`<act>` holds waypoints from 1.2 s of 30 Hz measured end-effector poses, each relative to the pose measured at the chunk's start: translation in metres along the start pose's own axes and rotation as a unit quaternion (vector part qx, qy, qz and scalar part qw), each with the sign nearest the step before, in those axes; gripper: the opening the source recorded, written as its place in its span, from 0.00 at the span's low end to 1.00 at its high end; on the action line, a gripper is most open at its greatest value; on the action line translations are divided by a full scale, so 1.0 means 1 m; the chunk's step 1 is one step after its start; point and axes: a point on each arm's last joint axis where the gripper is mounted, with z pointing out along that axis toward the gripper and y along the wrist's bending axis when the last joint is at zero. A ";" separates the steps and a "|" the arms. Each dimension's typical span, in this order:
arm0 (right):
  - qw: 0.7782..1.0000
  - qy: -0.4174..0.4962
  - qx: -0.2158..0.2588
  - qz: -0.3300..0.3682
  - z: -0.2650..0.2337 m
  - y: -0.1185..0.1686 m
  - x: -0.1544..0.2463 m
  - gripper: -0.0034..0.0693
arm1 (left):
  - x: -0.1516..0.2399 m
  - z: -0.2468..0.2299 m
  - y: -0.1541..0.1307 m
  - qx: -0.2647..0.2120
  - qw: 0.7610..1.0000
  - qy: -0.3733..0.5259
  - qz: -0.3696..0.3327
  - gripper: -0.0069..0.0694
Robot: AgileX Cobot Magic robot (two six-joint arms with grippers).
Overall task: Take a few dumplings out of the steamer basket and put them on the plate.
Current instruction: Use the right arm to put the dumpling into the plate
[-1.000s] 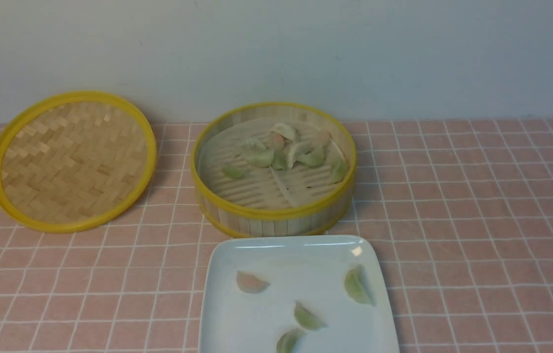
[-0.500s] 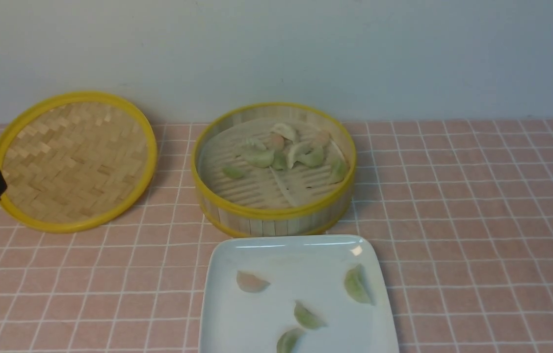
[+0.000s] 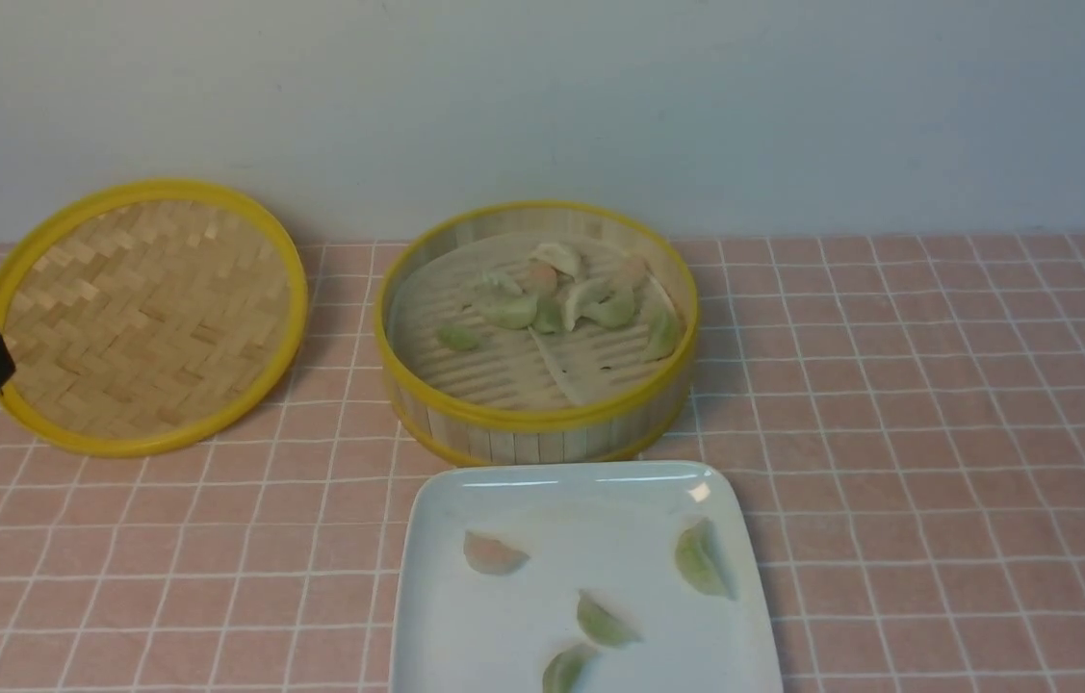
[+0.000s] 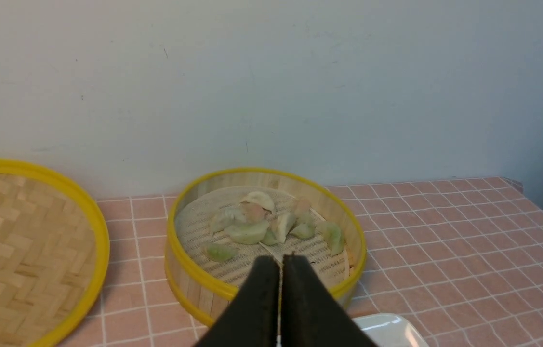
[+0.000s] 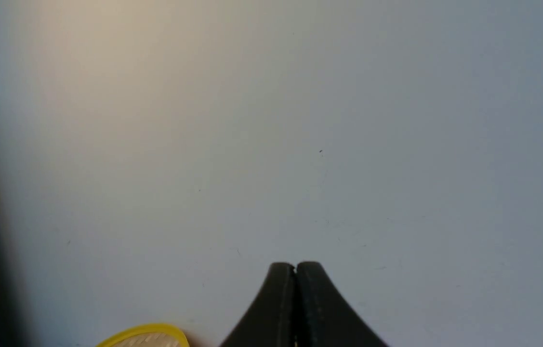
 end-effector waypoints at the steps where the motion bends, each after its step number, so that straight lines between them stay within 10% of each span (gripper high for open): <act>1: 1.000 0.000 0.000 -0.001 0.000 0.000 0.000 0.03 | 0.000 0.000 0.000 0.000 1.000 0.000 0.000 0.08; 9: 1.000 -0.001 0.001 -0.001 0.000 0.000 0.000 0.03 | 0.018 -0.012 0.013 -0.057 0.996 -0.020 0.060 0.08; 20: 1.000 -0.001 0.001 -0.003 0.000 0.000 0.000 0.03 | 0.158 -0.015 0.064 -0.208 0.974 0.021 0.084 0.08; 36: 1.000 -0.001 0.001 -0.003 0.000 0.000 0.000 0.03 | 0.184 -0.014 0.070 -0.214 0.972 0.055 0.081 0.08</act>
